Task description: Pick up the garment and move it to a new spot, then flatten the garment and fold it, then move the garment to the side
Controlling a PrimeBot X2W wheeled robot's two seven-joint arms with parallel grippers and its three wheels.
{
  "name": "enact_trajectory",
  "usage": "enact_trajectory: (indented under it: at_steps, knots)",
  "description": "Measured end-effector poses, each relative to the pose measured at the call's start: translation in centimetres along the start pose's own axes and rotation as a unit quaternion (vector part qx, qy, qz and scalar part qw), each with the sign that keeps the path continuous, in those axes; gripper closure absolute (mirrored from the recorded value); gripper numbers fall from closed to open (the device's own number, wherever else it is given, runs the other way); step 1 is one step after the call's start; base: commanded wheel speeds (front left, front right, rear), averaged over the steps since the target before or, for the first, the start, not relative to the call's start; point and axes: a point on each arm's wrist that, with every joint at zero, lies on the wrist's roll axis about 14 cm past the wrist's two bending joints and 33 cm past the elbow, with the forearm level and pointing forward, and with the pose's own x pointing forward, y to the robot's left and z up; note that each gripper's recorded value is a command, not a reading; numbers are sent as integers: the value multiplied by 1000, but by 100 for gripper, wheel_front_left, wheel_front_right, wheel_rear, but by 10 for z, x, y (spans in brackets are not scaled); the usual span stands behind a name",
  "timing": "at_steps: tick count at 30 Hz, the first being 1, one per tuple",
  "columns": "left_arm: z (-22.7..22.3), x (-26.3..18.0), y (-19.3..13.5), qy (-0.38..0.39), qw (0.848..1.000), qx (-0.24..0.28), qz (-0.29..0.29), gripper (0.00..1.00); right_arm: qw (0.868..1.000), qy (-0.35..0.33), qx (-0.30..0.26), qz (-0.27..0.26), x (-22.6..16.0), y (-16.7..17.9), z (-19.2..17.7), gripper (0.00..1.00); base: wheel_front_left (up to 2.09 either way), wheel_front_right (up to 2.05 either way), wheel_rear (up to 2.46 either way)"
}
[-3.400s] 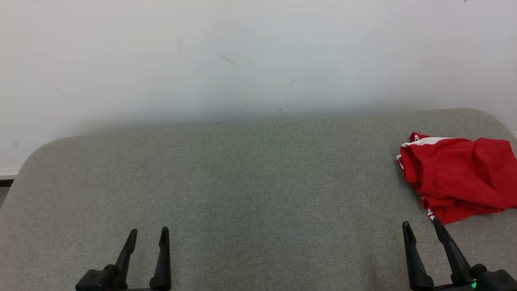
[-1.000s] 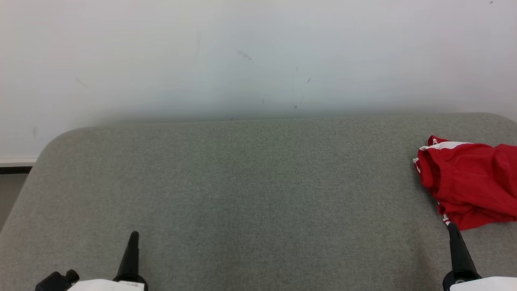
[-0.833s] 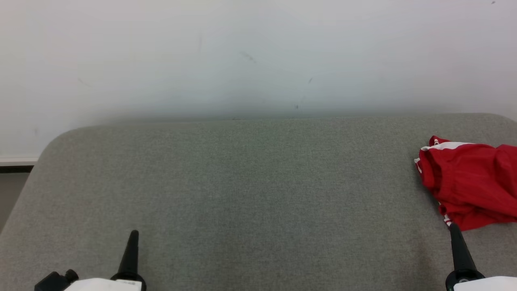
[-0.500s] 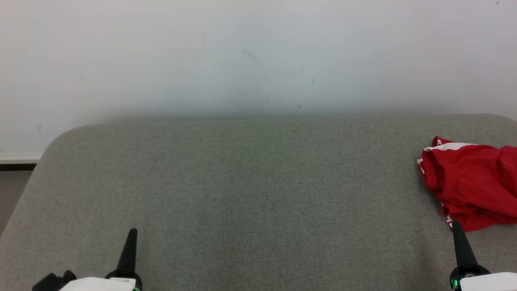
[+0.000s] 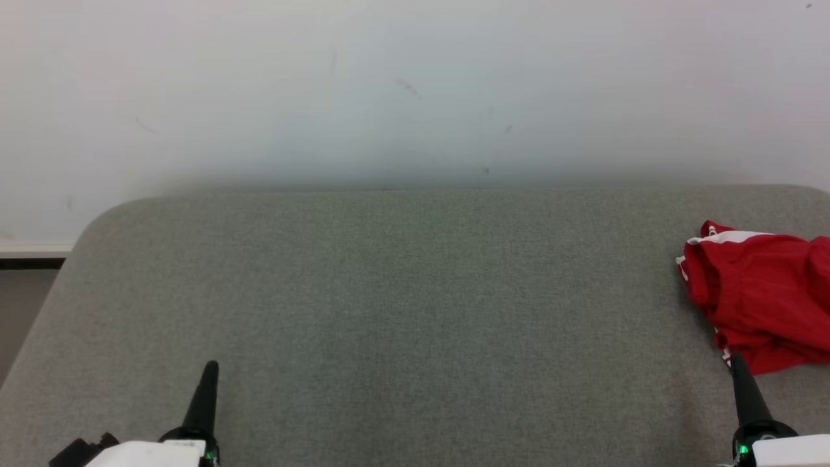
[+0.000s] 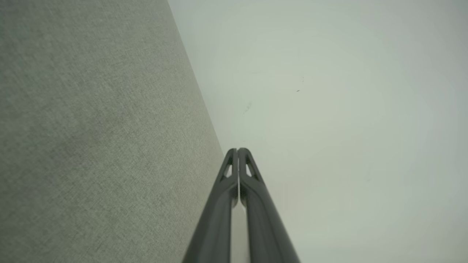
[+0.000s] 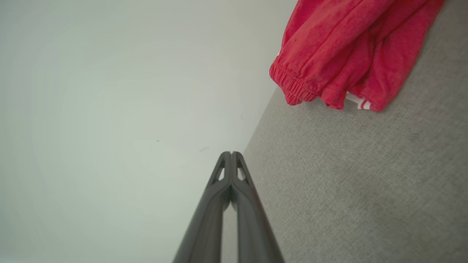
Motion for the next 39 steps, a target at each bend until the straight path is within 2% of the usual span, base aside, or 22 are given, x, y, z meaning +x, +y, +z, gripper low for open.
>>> enact_trajectory:
  at_steps: [39]
  knots:
    - [16,0,-6,-10,990,-136,-21,100,991,14,132,12,13,7,-3,100,0,0,0]
